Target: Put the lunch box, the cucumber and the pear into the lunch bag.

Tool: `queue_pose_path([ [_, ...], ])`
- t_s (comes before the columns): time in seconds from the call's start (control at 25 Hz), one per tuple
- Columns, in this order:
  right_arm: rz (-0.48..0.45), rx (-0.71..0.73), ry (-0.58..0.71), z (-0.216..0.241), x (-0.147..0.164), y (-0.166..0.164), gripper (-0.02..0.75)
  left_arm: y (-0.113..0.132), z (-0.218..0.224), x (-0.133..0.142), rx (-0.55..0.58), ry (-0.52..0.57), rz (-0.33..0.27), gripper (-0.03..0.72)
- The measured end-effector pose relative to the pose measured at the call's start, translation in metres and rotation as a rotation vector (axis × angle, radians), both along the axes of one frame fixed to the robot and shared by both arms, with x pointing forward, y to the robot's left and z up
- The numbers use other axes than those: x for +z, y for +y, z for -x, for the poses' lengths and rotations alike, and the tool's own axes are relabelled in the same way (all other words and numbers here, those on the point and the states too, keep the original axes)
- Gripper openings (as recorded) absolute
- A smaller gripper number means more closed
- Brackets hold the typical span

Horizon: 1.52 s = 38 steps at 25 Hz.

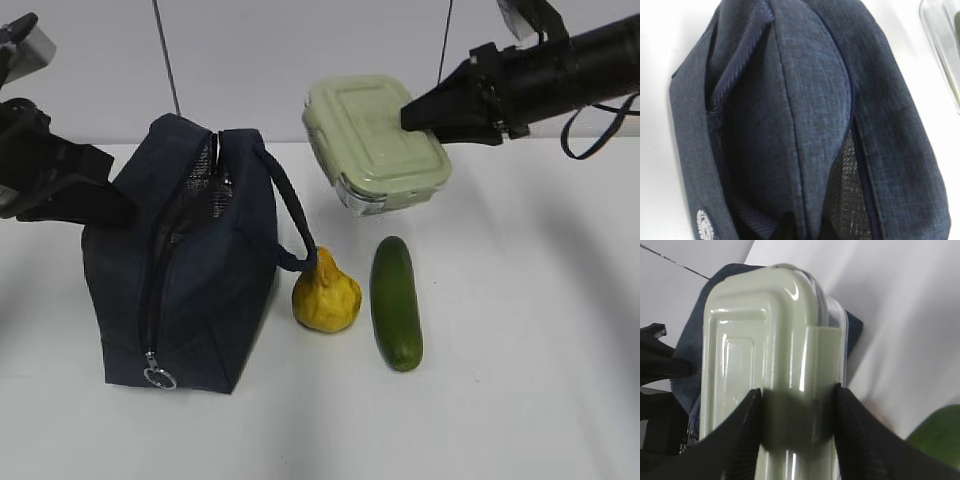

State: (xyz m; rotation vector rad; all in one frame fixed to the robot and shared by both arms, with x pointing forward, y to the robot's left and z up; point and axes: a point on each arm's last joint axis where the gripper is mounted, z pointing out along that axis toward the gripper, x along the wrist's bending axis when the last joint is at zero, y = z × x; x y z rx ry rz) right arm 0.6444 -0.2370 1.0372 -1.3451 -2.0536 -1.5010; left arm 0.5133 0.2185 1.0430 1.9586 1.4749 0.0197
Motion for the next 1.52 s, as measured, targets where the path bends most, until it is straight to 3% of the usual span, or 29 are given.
queue_pose_path([
  [0.48,-0.038,0.124,0.005,0.007,0.03,0.069,0.32,-0.002,0.0,0.004,0.008,-0.03,0.004,0.025],
  [0.92,-0.048,0.111,0.002,0.014,0.032,0.113,0.32,-0.004,0.003,0.011,0.016,-0.056,0.026,0.024],
  [1.32,0.143,0.031,0.036,0.013,0.017,0.116,0.32,-0.005,0.003,0.012,0.023,-0.056,0.04,0.024],
  [1.52,0.185,0.008,0.075,0.014,0.013,0.116,0.32,-0.005,0.002,0.012,0.027,-0.057,0.047,0.023],
])
